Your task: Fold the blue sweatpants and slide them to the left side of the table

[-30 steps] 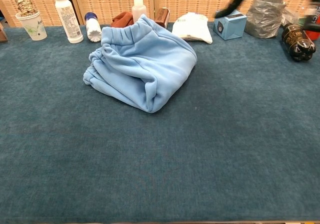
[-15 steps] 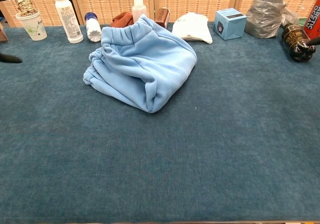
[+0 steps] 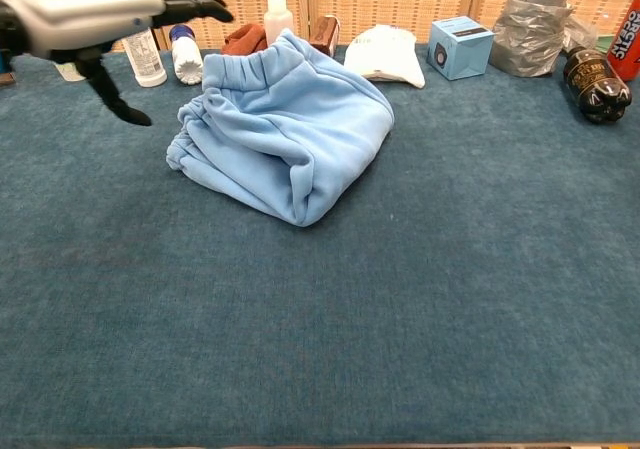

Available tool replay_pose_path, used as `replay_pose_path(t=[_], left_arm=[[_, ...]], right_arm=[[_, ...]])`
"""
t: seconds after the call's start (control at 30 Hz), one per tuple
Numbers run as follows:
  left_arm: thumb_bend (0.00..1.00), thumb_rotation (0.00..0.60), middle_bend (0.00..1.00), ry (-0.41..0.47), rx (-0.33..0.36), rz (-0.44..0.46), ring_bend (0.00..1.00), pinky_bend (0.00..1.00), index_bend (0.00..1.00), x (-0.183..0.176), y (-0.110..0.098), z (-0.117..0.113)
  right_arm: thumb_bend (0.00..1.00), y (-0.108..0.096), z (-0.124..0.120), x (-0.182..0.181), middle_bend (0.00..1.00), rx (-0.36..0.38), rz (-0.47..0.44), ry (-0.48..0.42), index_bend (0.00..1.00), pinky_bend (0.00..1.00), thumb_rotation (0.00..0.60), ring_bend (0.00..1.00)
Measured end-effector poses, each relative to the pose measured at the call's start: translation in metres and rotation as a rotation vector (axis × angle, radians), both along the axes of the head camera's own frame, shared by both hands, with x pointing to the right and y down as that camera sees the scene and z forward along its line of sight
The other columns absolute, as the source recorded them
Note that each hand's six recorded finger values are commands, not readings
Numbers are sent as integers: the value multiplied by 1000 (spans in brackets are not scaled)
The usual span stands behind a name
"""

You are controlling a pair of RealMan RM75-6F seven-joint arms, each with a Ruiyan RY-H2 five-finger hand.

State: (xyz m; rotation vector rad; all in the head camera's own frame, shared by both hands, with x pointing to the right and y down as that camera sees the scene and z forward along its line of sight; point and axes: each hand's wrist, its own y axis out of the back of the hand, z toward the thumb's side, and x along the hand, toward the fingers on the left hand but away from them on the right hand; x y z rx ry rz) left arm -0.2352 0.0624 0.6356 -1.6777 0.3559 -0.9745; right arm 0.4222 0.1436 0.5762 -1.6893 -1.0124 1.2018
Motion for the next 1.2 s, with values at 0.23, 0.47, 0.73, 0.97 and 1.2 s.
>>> replay_pose_path(t=[0.23, 0.47, 0.73, 0.97, 1.2], left_arm=[[5, 600, 0, -65, -24, 48, 0, 0, 0, 54, -10, 31], [6, 600, 0, -136, -79, 25, 0, 0, 0, 62, -9, 66], [6, 600, 0, -129, -135, -56, 0, 0, 0, 28, -1, 79], [5, 600, 0, -137, -153, -100, 0, 0, 0, -2, 2, 89], [5, 600, 0, -110, -181, -122, 0, 0, 0, 1, 7, 102]], right_arm=[[0, 10, 4, 10, 0, -25, 63, -88, 0, 0, 600, 0], [0, 11, 3, 13, 0, -28, 72, -99, 0, 0, 600, 0], [0, 11, 3, 14, 0, -33, 79, -105, 0, 0, 600, 0], [0, 12, 5, 12, 0, -44, 75, -107, 0, 0, 600, 0], [0, 12, 6, 11, 0, -47, 75, -111, 0, 0, 600, 0]])
